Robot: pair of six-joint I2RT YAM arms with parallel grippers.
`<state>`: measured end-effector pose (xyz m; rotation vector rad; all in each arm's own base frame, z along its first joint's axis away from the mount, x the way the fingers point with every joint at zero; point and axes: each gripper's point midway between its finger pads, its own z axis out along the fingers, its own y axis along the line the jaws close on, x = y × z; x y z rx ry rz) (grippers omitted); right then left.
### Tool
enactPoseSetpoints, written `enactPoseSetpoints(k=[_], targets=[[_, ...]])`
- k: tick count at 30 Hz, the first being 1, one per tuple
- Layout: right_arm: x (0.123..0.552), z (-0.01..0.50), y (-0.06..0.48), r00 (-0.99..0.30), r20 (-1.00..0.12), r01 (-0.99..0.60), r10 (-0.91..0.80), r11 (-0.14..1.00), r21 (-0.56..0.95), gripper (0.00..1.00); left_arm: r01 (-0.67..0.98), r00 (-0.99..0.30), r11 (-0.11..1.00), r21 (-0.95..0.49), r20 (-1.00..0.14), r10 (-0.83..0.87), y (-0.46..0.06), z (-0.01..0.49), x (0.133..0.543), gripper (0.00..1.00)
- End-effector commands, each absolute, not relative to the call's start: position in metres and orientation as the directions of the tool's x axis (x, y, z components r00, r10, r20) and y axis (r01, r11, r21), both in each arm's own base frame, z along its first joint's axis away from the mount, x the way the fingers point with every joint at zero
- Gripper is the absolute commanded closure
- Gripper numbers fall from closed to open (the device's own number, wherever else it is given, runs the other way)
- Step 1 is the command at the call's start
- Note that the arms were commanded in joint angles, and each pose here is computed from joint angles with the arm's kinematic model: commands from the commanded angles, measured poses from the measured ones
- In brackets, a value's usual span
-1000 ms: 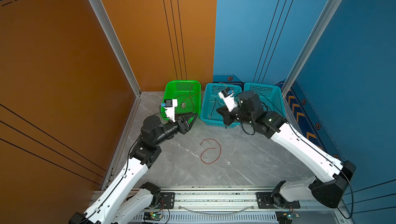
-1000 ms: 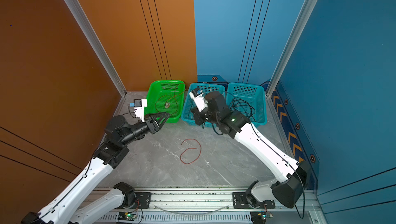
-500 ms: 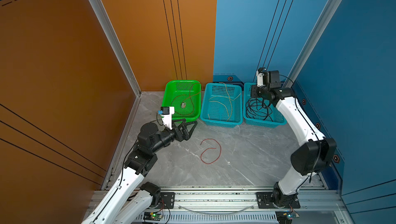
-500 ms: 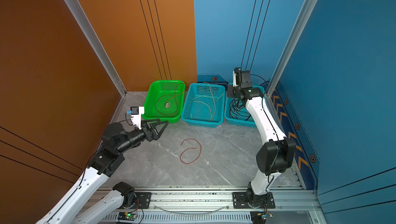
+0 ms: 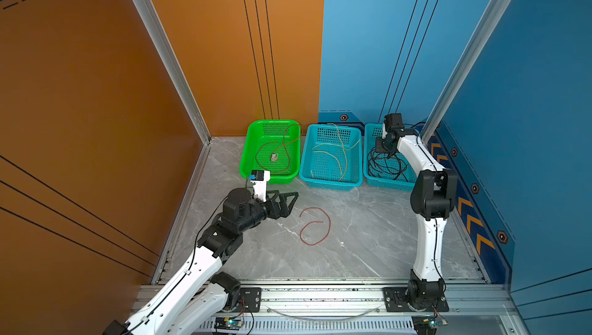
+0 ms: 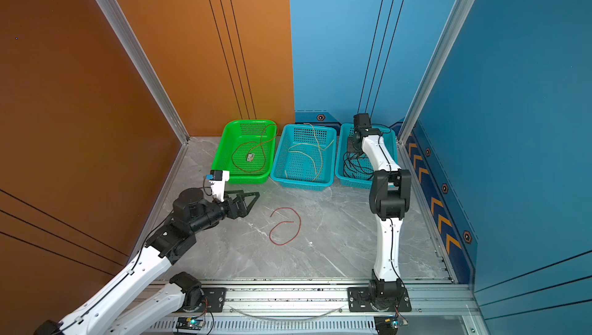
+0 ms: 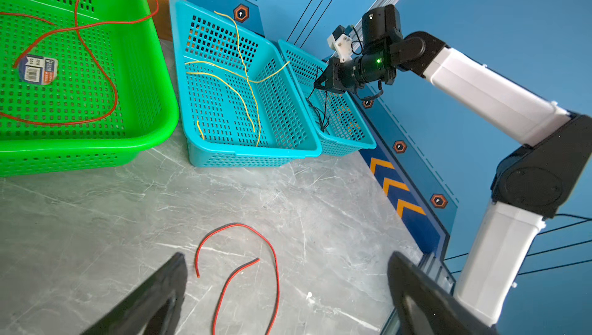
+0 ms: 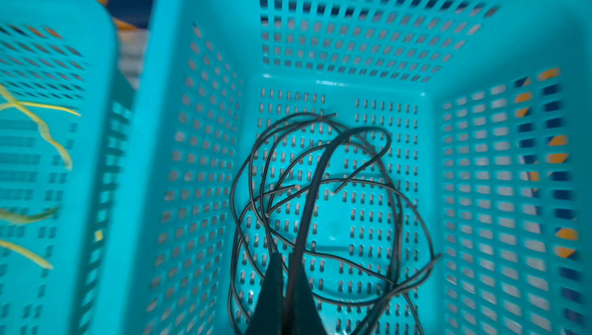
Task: Untangle and sort cables by color
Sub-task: Place the cable in the container.
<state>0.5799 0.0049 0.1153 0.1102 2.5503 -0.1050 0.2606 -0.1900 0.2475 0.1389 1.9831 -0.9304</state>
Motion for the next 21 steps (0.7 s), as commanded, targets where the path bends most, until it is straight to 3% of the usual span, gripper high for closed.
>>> enactPoseSetpoints(k=[1, 5, 8, 12, 16, 21], targets=[[0.574, 0.107, 0.006, -0.855, -0.514, 0.114, 0.075, 0.992, -0.045, 0.8, 0.429, -0.575, 0.769, -0.475, -0.799, -0.172, -0.192, 0.229, 0.263, 0.02], [0.573, 0.112, 0.022, -0.847, -0.514, 0.101, 0.136, 0.99, 0.095, 0.57, 0.434, -0.593, 0.785, -0.441, -0.797, -0.12, -0.198, 0.214, 0.263, 0.02], [0.568, 0.14, 0.023, -0.802, -0.573, 0.114, 0.171, 0.984, 0.135, 0.47, 0.441, -0.609, 0.795, -0.416, -0.79, -0.075, -0.2, 0.204, 0.262, 0.02], [0.545, 0.191, 0.03, -0.73, -0.662, 0.102, 0.172, 0.984, 0.144, 0.44, 0.436, -0.604, 0.827, -0.356, -0.797, -0.024, -0.198, 0.194, 0.261, 0.02], [0.511, 0.209, 0.043, -0.717, -0.684, 0.06, 0.131, 0.99, 0.126, 0.44, 0.432, -0.605, 0.838, -0.334, -0.796, -0.006, -0.196, 0.189, 0.262, 0.02], [0.446, 0.209, 0.109, -0.74, -0.673, -0.134, -0.015, 0.983, 0.125, 0.44, 0.44, -0.615, 0.838, -0.322, -0.788, 0.021, -0.2, 0.181, 0.266, 0.02]])
